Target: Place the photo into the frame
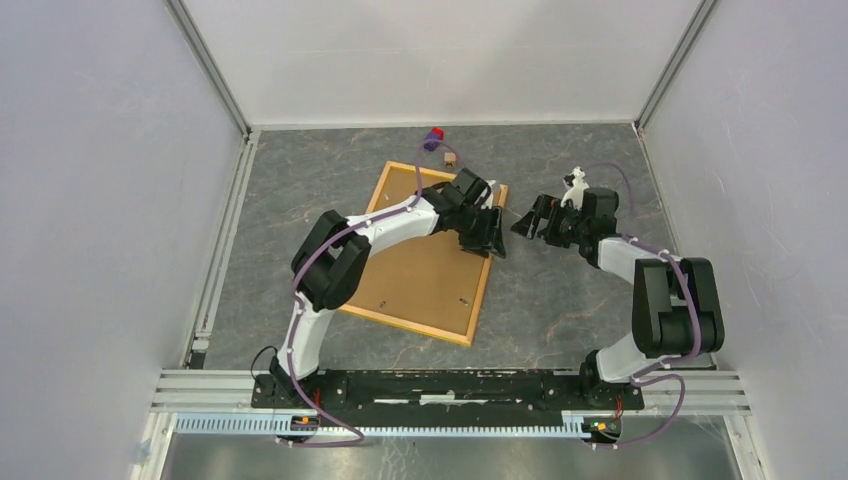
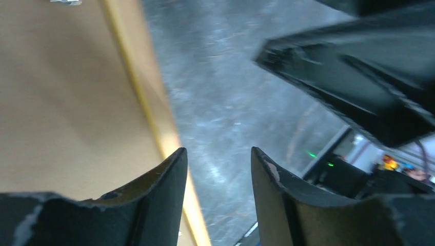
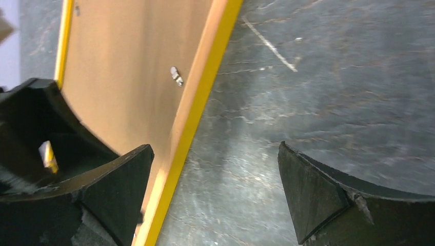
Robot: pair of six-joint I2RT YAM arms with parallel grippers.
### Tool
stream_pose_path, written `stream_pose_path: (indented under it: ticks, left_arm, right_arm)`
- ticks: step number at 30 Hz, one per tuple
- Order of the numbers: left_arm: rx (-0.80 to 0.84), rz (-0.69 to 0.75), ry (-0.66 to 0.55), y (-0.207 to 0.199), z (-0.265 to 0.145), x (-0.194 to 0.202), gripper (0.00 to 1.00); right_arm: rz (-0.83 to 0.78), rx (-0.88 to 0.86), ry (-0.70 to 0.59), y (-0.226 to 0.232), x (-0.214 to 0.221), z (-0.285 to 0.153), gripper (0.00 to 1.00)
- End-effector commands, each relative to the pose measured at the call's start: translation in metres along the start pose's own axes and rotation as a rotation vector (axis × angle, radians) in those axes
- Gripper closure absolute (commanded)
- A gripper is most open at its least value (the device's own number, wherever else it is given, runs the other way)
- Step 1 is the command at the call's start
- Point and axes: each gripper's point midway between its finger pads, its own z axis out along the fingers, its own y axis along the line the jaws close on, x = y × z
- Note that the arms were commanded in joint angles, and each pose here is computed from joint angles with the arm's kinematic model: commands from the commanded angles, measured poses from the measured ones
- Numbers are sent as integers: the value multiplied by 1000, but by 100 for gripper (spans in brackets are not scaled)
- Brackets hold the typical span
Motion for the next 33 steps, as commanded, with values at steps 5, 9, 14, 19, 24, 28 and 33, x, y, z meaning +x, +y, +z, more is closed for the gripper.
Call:
stream_pose_path:
  ticks: [5,9,14,19,24,28,33]
  left_arm:
    - [196,116,-115,-70,-72,-22,34]
    - [83,220,-158,-50,-121,-15,30]
    - [-261,320,-208,27,-180,0,29]
    - [-517,9,-297,140,-224,20,25]
    - [-563,-267,-542,188,-266,35,13]
    - [-593,-370,-743,208,-286,50,1]
    - [-608,-380,-697,216,-276,58,0]
  right_arm:
    - [-135,158,-53,-12,-31,-24,2]
    - [-132,173,-40,-9,-23,-22,2]
    - [-174,199,111,14,15,-12,2]
    - [-243,173,177,54,60,-19,2]
    - [-377,181,247,85,92,-19,2]
    - [-487,225,332,95,111,-12,2]
    - [-571,320,400,93,126,-11,5]
